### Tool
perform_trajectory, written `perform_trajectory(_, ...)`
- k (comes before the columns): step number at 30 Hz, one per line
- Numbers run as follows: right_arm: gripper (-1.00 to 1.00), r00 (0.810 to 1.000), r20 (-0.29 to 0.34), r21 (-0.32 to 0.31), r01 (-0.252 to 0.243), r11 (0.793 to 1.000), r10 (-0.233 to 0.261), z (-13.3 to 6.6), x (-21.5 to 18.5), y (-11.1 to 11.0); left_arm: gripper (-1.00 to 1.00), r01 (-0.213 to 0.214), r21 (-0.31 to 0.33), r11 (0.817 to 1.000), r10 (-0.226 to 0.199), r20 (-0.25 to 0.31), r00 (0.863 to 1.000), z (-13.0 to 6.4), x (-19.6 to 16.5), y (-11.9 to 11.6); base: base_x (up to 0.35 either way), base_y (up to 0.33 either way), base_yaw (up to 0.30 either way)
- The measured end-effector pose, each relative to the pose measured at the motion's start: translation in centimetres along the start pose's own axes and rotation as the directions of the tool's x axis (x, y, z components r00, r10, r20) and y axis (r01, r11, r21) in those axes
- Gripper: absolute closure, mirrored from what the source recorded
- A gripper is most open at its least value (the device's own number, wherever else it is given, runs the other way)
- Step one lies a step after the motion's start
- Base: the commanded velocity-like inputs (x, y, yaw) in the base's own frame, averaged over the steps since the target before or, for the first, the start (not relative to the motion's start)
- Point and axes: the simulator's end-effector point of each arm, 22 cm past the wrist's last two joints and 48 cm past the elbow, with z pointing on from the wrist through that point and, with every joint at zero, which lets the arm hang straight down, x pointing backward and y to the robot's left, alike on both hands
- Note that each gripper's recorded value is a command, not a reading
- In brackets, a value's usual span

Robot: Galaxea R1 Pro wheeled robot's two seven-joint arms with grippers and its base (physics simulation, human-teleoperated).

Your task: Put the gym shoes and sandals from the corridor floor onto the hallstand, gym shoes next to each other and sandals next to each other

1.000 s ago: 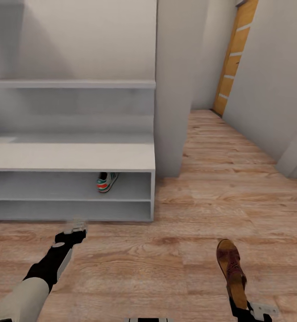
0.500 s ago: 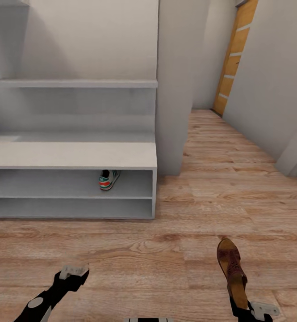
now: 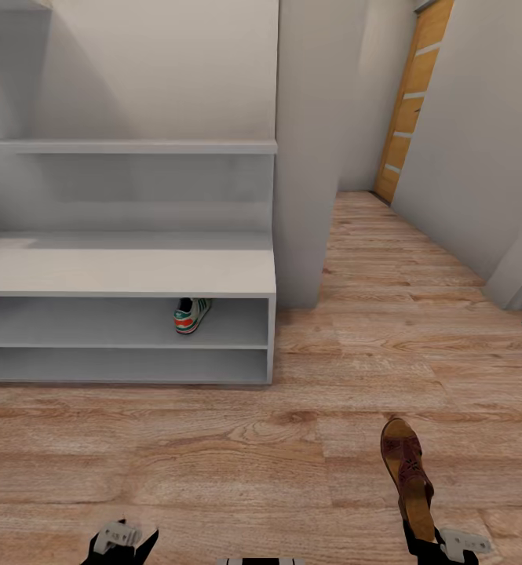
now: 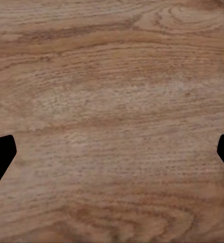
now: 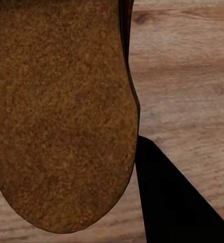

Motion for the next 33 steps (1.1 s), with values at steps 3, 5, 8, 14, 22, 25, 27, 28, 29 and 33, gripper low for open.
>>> perform_trajectory(3, 1.00, 1.000, -0.003, -0.006, -0.004, 1.000, 0.004, 0.0, 0.2, 0.5, -1.00, -0.002, 0.007, 1.000, 0.002, -0.006, 1.000, 0.0, 0.3, -0.4, 0.000, 0.000, 0.000)
perform_trajectory(5, 1.00, 1.000, -0.004, -0.005, -0.004, 1.000, 0.004, -0.1, 0.3, 0.5, -1.00, -0.001, 0.008, 1.000, 0.001, -0.007, 1.000, 0.0, 0.4, -0.5, 0.000, 0.000, 0.000)
perform_trajectory(8, 1.00, 1.000, -0.009, -0.003, -0.006, 1.000, 0.006, -0.1, 0.5, 0.5, -1.00, 0.002, 0.007, 1.000, -0.002, -0.005, 1.000, 0.0, 0.4, -0.5, -0.040, 0.073, 0.000)
perform_trajectory(14, 1.00, 1.000, -0.017, -0.004, -0.011, 1.000, 0.011, -0.2, 0.8, 0.7, -1.00, 0.007, 0.004, 1.000, -0.007, -0.003, 1.000, 0.0, 0.3, -0.3, -0.119, 0.221, 0.000)
perform_trajectory(22, 1.00, 1.000, -0.027, -0.002, -0.015, 1.000, 0.015, -0.3, 1.3, 0.7, -1.00, 0.008, 0.003, 1.000, -0.008, -0.004, 1.000, -0.1, 0.4, -0.3, -0.200, 0.250, 0.000)
perform_trajectory(25, 1.00, 1.000, -0.028, -0.002, -0.015, 1.000, 0.014, -0.3, 1.3, 0.7, -1.00, 0.009, 0.003, 1.000, -0.009, -0.005, 1.000, -0.1, 0.5, -0.3, -0.227, 0.244, 0.000)
perform_trajectory(27, 1.00, 0.999, -0.028, -0.002, -0.015, 1.000, 0.015, -0.3, 1.4, 0.7, -1.00, 0.010, 0.002, 1.000, -0.010, -0.007, 1.000, -0.2, 0.7, -0.3, -0.230, 0.244, 0.000)
perform_trajectory(28, 1.00, 0.999, -0.028, -0.002, -0.015, 1.000, 0.015, -0.3, 1.4, 0.7, -1.00, 0.011, 0.001, 1.000, -0.011, -0.009, 1.000, -0.3, 0.8, -0.3, -0.230, 0.243, 0.000)
perform_trajectory(29, 1.00, 1.000, -0.028, -0.002, -0.015, 1.000, 0.015, -0.3, 1.3, 0.7, -1.00, 0.011, 0.001, 1.000, -0.011, -0.010, 1.000, -0.3, 0.8, -0.3, -0.228, 0.244, 0.000)
perform_trajectory(33, 1.00, 0.999, -0.028, -0.002, -0.015, 1.000, 0.015, -0.3, 1.4, 0.7, -1.00, 0.012, 0.001, 1.000, -0.012, -0.013, 1.000, -0.4, 1.1, -0.4, -0.209, 0.253, 0.000)
